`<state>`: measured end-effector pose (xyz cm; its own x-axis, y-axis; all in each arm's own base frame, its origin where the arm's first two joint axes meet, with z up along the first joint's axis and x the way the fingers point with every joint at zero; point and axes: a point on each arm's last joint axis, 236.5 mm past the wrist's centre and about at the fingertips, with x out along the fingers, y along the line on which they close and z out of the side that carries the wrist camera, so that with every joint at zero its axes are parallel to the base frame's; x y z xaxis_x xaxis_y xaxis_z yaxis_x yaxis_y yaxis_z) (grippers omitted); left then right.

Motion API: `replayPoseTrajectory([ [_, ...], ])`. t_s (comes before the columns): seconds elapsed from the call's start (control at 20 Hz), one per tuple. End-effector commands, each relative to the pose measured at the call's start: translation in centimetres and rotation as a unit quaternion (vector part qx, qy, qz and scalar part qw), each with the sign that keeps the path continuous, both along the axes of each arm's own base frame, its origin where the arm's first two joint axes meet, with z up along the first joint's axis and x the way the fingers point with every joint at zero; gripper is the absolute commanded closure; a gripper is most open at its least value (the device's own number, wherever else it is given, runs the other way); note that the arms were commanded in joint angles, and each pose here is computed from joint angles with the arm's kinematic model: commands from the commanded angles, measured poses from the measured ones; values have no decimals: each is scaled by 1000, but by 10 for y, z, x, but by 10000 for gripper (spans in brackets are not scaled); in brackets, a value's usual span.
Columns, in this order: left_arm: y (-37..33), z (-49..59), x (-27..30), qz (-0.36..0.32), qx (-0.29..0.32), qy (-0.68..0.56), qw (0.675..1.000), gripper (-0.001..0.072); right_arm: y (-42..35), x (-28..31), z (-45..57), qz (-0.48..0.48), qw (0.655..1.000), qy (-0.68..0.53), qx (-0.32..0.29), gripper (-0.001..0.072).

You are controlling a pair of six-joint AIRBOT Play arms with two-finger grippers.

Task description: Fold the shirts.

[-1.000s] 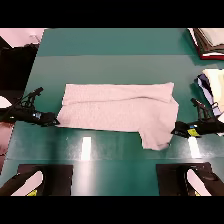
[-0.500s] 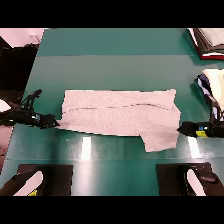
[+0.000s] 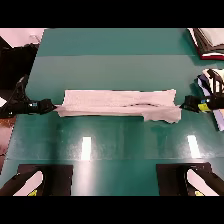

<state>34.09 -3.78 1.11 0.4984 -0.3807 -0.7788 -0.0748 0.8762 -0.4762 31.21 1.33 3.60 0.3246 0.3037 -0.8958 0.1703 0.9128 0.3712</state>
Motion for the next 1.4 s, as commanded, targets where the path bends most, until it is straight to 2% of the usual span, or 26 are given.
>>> replayPoseTrajectory([
  [0.0,9,9,30,44,-12,-45,998,686,-8,33,-10,4,1000,10,0,696],
  [0.15,3,1,41,36,-32,-43,998,686,-13,50,-24,2,1000,24,3,696],
  [0.6,13,-27,79,51,-40,-18,998,685,2,103,-38,25,1000,-8,-9,690],
  [0.65,14,-28,82,53,-40,-18,998,614,5,105,-42,30,1000,-2,-8,608],
  [0.7,15,-28,85,61,-45,-20,997,327,8,107,-46,34,999,3,-7,412],
  [0.75,14,-26,87,70,-55,-22,996,150,10,109,-47,39,999,7,-6,320],
  [0.9,6,-18,88,64,-74,-22,995,164,10,113,-38,48,999,12,-4,320],
  [1.1,-17,-2,73,6,-102,5,995,166,-15,92,-24,63,997,46,9,320],
  [1.15,-21,0,69,-4,-108,10,994,166,-19,85,-24,64,996,53,30,311],
  [1.25,-26,1,64,-14,-116,20,993,167,-29,75,-30,44,994,55,82,91],
  [1.3,-28,1,62,-17,-118,24,993,169,-33,71,-35,30,992,55,107,74],
  [1.35,-29,1,60,-21,-120,26,992,338,-38,68,-42,14,991,52,126,75],
])
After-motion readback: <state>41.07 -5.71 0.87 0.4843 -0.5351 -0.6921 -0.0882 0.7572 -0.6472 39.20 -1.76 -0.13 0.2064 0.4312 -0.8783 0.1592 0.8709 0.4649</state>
